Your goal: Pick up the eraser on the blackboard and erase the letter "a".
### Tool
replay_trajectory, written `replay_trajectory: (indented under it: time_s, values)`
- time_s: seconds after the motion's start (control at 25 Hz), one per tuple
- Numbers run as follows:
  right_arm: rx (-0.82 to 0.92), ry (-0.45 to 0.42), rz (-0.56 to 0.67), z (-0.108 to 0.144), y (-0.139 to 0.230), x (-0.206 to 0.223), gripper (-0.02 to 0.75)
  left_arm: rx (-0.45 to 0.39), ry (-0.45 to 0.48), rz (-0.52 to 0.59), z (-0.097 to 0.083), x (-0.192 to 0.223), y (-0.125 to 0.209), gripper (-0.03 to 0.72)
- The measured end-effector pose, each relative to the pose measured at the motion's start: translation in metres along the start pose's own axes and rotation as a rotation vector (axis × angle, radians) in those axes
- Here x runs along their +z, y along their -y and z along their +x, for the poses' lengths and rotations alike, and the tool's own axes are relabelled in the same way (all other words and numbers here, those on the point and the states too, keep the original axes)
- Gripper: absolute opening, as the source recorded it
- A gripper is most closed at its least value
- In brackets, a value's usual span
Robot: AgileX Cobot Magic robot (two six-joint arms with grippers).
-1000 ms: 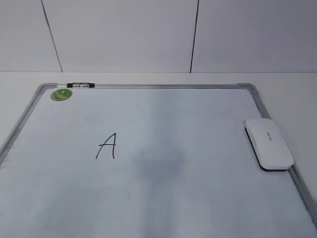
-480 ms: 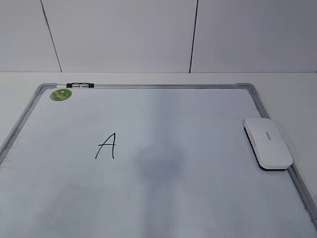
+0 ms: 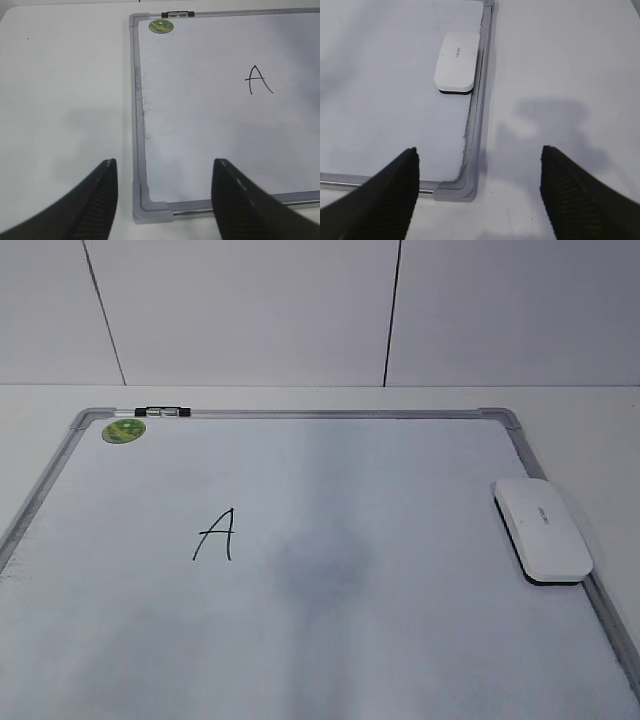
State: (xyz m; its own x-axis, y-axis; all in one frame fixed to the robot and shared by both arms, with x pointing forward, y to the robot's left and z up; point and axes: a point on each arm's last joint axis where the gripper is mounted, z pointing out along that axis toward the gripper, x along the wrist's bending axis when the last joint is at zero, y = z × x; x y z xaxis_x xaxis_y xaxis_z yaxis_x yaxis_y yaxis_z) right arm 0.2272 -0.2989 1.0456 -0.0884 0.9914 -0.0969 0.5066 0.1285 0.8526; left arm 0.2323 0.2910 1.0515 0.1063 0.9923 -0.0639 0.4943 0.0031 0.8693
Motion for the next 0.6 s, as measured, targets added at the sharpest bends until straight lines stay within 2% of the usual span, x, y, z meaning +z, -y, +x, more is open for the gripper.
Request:
replay_trajectory:
  time_s: [0.6]
  values:
    - [0.002, 0.000, 0.000, 0.0000, 0.0000, 0.0000, 0.580, 0.000, 0.000, 0.000, 0.0000, 0.0000, 0.0000, 0.442]
